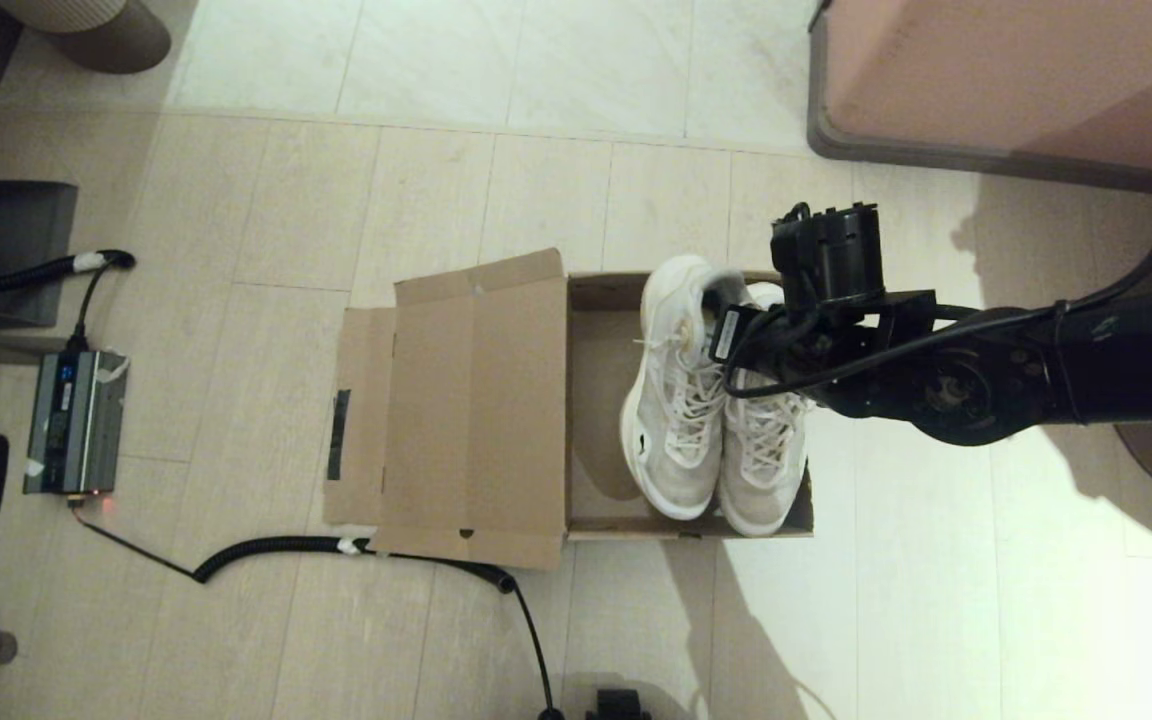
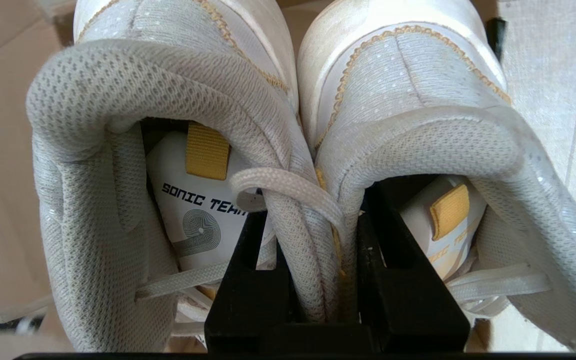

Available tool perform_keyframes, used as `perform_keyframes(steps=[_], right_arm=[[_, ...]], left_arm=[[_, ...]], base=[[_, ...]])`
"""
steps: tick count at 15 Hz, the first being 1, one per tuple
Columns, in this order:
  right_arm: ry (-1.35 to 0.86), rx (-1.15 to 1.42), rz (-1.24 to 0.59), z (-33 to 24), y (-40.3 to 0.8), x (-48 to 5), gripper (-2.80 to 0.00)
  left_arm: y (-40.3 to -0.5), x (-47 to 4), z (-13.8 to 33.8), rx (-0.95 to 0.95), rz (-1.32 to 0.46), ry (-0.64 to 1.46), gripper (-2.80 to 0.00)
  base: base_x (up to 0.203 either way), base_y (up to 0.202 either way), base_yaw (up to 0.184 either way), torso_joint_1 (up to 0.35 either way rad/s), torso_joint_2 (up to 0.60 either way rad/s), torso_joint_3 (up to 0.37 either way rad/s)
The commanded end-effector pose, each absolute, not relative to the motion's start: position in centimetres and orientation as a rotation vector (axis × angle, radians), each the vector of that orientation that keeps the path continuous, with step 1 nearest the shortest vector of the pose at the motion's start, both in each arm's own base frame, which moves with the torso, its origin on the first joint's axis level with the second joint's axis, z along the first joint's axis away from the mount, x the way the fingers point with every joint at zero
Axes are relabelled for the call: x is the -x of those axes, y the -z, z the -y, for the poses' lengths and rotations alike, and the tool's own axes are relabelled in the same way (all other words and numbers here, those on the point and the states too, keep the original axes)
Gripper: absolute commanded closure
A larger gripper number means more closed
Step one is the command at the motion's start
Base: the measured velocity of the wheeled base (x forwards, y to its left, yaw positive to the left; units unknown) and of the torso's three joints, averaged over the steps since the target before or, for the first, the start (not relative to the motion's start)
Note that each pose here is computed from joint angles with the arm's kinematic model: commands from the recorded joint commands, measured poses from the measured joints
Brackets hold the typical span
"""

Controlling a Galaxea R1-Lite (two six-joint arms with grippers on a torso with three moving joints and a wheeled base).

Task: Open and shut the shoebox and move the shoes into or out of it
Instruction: Put the shoes into the shoe box

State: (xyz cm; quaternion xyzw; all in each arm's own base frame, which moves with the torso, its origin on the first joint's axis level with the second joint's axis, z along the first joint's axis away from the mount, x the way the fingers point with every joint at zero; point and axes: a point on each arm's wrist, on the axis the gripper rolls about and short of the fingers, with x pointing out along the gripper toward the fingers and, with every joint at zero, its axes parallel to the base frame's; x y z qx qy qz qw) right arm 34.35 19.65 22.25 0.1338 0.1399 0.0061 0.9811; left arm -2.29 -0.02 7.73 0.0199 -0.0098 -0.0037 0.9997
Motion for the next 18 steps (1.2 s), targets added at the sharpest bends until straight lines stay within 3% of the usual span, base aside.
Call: perform_keyframes(steps=[1, 18], right_arm=[[0.0, -0.253, -0.305, -20.4, -20.4, -35.6, 0.0], [0.025, -0.204, -0.286, -21.9, -17.4, -41.1, 0.0]], left_arm=[[-7.5, 2.2, 0.0, -0.04, 0.011, 0.007, 0.0], [-7.5, 2.2, 0.0, -0.04, 0.011, 0.007, 0.0]], base=[[0.0, 0.0, 0.0, 0.0, 0.0, 0.0], [0.0, 0.0, 0.0, 0.0, 0.0, 0.0]])
